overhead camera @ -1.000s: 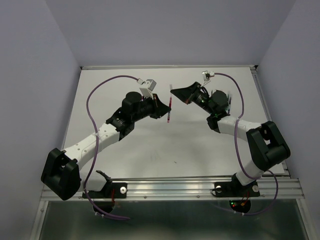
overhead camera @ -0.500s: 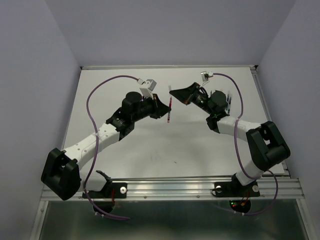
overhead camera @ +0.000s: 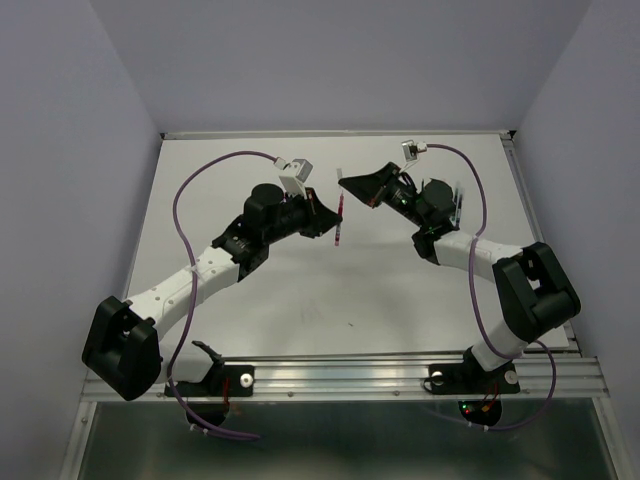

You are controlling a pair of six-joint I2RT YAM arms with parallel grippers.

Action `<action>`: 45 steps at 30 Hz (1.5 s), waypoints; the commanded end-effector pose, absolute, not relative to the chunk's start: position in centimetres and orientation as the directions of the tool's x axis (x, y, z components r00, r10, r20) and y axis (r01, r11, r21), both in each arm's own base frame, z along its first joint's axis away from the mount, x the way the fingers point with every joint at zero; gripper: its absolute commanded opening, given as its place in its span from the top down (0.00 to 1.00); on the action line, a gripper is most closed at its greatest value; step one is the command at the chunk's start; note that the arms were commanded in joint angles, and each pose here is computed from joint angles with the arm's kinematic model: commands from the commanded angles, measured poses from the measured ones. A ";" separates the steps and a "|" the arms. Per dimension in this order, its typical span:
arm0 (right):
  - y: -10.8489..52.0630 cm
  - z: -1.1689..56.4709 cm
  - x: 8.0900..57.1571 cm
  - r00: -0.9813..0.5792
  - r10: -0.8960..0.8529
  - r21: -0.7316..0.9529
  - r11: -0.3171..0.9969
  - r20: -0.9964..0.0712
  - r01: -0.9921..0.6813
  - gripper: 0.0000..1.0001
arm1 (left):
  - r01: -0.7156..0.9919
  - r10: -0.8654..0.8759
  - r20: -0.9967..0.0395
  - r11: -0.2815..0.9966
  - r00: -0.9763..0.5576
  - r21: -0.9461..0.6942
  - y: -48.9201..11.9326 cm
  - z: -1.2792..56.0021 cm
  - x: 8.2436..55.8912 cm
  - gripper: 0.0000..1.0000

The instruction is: Insert the pens into the pen caps

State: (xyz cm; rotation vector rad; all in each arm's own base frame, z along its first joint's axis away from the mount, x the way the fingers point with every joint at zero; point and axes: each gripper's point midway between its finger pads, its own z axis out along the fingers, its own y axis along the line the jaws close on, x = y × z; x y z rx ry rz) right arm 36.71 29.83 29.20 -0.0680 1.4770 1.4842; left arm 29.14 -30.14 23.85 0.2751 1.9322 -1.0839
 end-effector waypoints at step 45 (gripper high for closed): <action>30.8 30.4 36.1 -0.477 0.551 0.669 0.213 -0.684 -0.713 0.82 | 0.560 -0.284 -0.789 0.577 -0.544 -0.594 -29.7 25.5 28.8 1.00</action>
